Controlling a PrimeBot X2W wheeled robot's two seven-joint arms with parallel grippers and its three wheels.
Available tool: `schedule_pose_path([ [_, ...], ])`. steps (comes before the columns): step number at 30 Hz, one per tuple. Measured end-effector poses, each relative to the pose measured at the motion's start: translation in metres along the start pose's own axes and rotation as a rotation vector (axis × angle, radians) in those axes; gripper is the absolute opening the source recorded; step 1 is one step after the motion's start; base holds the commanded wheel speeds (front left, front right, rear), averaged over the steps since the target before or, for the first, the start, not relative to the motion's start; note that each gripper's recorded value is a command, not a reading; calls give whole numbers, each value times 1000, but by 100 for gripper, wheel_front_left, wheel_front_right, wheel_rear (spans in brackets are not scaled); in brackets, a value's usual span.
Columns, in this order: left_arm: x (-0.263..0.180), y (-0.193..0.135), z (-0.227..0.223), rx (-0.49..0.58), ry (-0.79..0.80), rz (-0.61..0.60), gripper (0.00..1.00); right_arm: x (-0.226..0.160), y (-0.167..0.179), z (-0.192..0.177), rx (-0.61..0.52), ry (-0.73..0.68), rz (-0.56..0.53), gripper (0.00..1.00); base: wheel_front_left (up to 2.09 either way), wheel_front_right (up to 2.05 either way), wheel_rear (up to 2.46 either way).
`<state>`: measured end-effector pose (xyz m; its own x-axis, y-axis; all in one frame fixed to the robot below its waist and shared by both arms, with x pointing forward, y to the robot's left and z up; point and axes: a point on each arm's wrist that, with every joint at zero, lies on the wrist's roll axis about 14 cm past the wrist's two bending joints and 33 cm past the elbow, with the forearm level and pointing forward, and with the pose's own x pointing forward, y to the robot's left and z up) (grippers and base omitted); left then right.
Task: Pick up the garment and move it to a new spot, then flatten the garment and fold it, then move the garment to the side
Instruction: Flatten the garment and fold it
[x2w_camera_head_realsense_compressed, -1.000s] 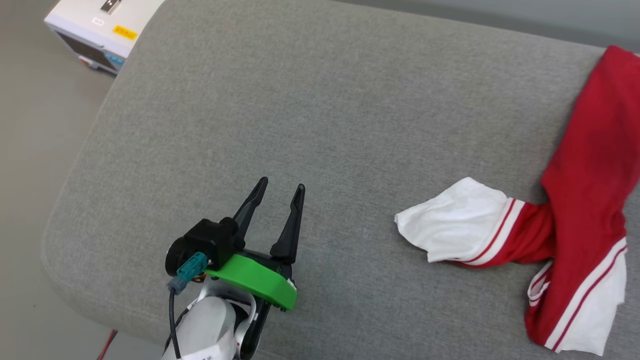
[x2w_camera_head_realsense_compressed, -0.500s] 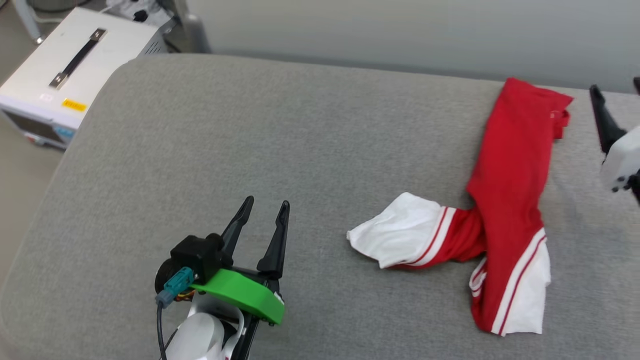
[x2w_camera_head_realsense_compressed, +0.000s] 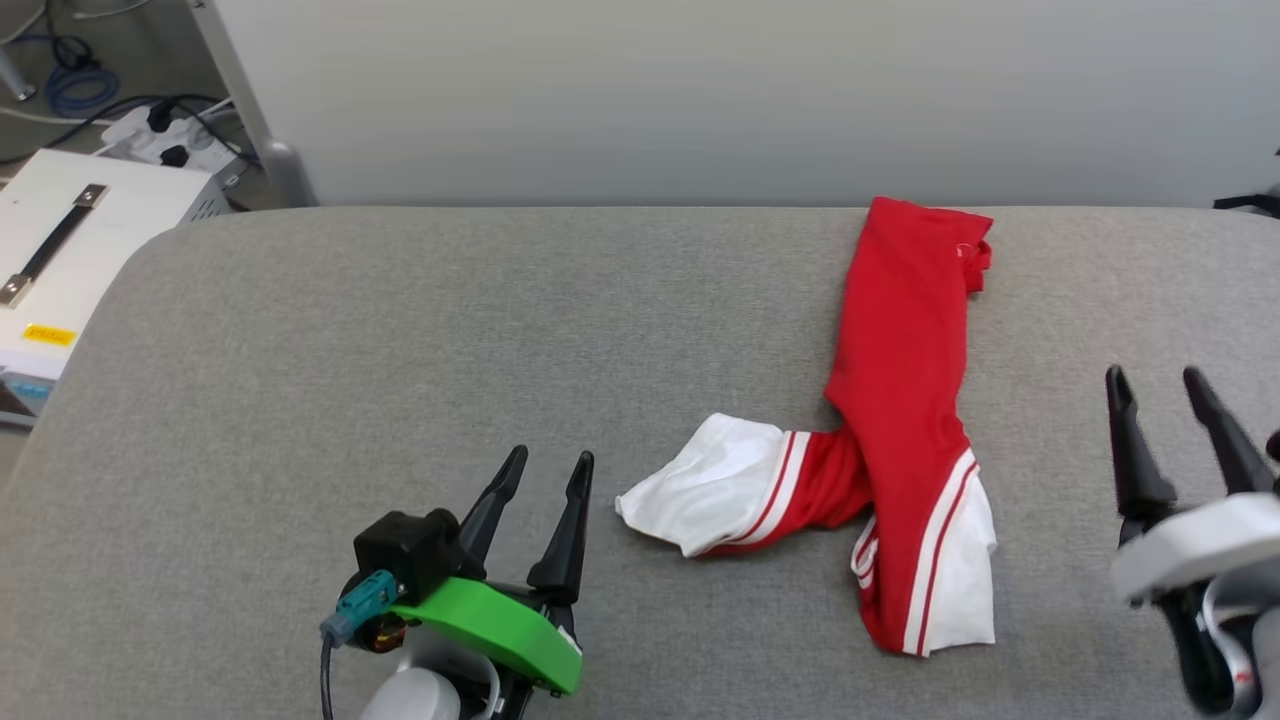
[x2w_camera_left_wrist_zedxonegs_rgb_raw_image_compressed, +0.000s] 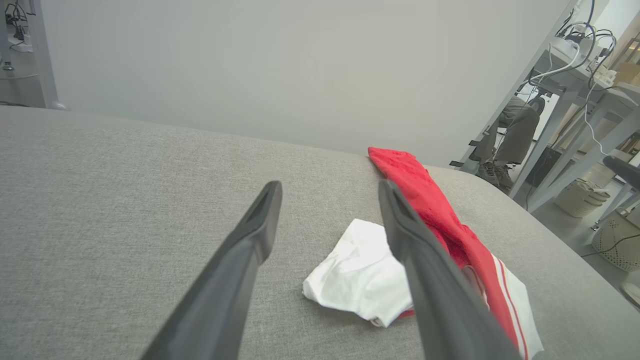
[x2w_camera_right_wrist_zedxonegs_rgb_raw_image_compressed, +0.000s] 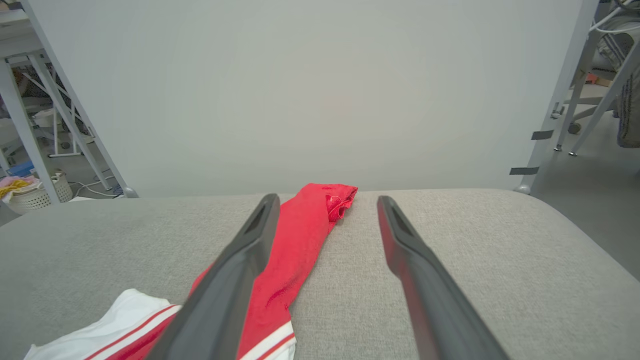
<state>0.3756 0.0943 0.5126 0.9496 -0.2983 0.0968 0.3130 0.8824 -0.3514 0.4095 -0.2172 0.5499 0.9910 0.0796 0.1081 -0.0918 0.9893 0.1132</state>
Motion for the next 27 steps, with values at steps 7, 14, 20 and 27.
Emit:
schedule_pose_path([
  [7, 2, -7, -10, 6, 27, -34, 100, -41, 6, -7, 35, -20, -64, 100, 0, 0, 0],
  [14, 6, -3, -33, 53, 102, -37, 100, -50, 2, -9, 38, -15, -99, 100, 0, 0, 0],
  [20, 26, 1, -69, 97, 372, -26, 100, -49, -3, -13, 19, 13, -112, 100, 0, 0, 0],
  [27, 25, 18, -116, 130, 696, 23, 100, -48, -3, -27, 15, 62, -113, 100, 0, 0, 0],
])
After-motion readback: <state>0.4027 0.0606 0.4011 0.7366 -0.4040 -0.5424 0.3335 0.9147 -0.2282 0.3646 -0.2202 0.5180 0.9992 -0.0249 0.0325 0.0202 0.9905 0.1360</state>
